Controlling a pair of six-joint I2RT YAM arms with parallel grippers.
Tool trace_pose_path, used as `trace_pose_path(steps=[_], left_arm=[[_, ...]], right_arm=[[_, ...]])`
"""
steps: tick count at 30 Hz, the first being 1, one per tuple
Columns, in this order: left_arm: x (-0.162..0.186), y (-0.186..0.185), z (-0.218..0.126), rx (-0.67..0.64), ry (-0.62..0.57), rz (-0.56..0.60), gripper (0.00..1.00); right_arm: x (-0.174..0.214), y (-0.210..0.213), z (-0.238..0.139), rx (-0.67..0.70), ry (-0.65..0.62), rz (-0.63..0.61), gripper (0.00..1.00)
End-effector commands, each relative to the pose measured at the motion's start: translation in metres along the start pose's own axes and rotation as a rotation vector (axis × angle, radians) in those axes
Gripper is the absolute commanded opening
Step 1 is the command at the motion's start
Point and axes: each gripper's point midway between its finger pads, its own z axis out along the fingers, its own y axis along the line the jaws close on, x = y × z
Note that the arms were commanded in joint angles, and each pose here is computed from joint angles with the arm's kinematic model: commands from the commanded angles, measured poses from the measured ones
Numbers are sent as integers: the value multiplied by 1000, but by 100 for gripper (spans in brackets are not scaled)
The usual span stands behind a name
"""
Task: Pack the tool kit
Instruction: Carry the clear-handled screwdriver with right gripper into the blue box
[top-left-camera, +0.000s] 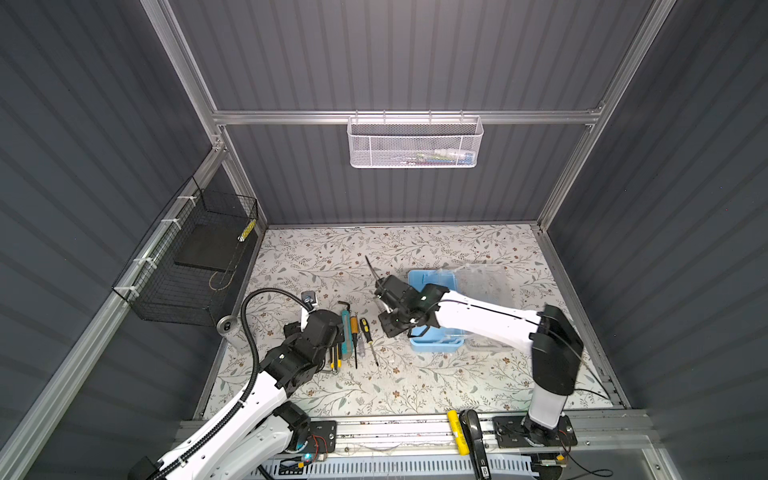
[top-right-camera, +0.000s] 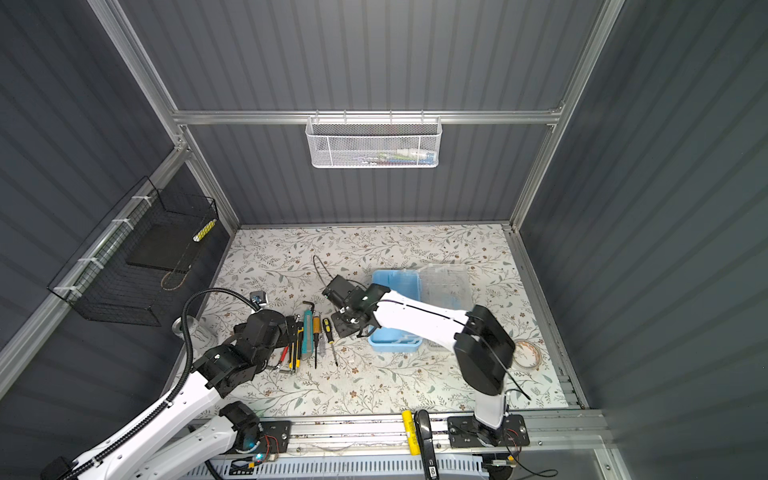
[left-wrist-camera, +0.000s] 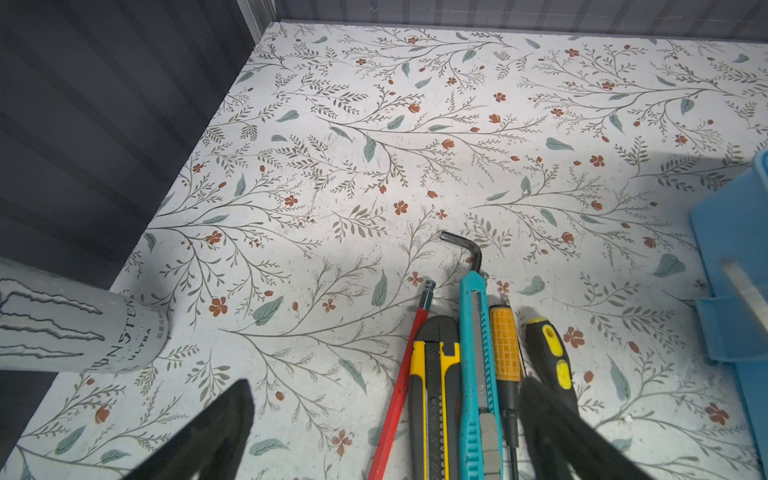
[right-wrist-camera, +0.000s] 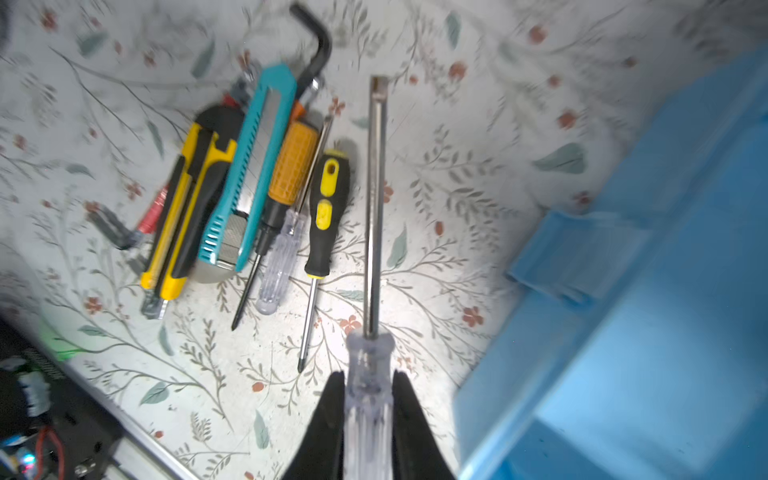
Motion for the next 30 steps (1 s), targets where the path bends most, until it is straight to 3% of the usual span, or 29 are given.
trace_pose_path(steps=[1,7,13,19,27,30], left_arm=[[1,-2,2,5,4,20,100],[2,-3,2,10,10,23,99],[2,-4,3,8,12,27,100],[1,-1,4,-12,5,22,100],[0,2,3,-24,-1,18,99],[0,3,3,-26,-3,14,99]], right_arm=[[1,-36,-29,19,-17,38,0],[9,-112,-87,98,-91,160,0],[39,-174,-110,207,-103,266,0],[60,-215,-105,273,-93,327,0],[70,-238,-84,280,-77,377,0],[70,-241,-77,268,-77,391,8]])
